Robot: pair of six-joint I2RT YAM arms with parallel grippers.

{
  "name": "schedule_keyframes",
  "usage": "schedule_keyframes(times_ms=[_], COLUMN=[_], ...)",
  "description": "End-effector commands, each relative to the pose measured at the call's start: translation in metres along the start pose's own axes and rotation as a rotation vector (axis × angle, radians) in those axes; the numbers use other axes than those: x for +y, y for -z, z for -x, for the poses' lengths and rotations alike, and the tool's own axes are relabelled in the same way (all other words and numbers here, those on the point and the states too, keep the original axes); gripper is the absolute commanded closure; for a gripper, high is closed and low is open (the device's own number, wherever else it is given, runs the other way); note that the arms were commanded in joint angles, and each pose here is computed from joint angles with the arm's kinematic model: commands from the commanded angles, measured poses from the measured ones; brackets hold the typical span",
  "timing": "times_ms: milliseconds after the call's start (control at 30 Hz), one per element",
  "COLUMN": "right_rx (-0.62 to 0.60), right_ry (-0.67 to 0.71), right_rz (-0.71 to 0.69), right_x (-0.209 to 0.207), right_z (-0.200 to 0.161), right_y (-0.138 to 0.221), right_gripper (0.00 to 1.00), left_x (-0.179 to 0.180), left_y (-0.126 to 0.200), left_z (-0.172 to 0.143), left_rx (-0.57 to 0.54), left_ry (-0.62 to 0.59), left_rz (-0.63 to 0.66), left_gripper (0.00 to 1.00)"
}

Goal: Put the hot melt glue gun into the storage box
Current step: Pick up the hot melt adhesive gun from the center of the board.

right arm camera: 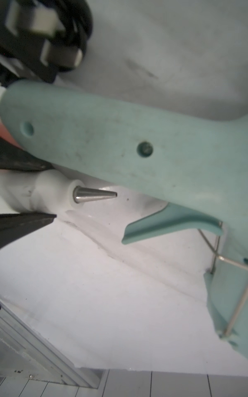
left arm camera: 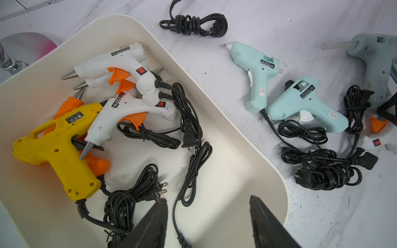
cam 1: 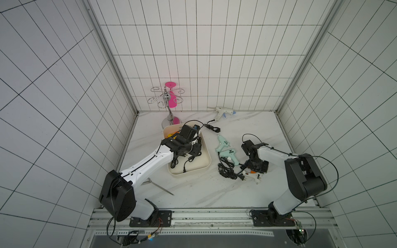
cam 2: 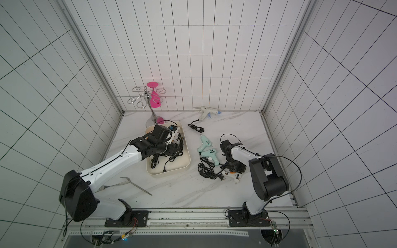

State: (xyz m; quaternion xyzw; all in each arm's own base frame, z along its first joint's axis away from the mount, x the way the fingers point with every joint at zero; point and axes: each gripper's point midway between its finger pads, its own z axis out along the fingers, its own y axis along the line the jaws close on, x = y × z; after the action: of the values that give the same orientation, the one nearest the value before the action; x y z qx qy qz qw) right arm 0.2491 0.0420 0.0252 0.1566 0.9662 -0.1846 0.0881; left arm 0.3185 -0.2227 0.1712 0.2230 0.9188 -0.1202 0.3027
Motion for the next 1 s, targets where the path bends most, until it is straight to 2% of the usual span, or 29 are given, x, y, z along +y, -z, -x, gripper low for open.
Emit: schedule_keyframes(times_ms=[0,167,300,433,567,767,967], right_rx=[-0.104,-0.17,-0.179,-0.171,-0.126,-0.138,-0.158], right_ry=[0.012,0.104,0.156,0.195,0.258,0.262,0.287], right_rz=[0.122,0.198,0.233,0.26,0.292,0.289,0.301], right_x=[0.029,0.04,0.038,0.039,0.049,0.041,0.041], right_z=[0.038,0.059,0.058,0.059,0.06,0.067,0.07], right_y=[0.026,0.054,0.069,0.082,0.095,0.118,0.127], right_gripper=[1.0,1.0,1.0,1.0,1.0,1.0,1.0], left_x=[-0.013,-0.042,-0.082,-0.132,-0.167,-0.205,-0.232], left_y=[0.009,0.017,0.013,-0.001,-0.03,-0.058,-0.055], left_z=[0.012,0.018,0.018,0.021,0.027,0.03,0.036], left_rx=[-0.032,-0.065,-0.102,-0.116,-0.116,-0.088,-0.119], left_ry=[-0.044,-0.119,-0.288,-0.481,-0.566,-0.524,-0.469], left_rz=[-0.061,-0.171,-0.258,-0.321,-0.384,-0.519,-0.68], left_gripper=[0.38,0.38,0.37,0.35,0.34,0.33,0.32])
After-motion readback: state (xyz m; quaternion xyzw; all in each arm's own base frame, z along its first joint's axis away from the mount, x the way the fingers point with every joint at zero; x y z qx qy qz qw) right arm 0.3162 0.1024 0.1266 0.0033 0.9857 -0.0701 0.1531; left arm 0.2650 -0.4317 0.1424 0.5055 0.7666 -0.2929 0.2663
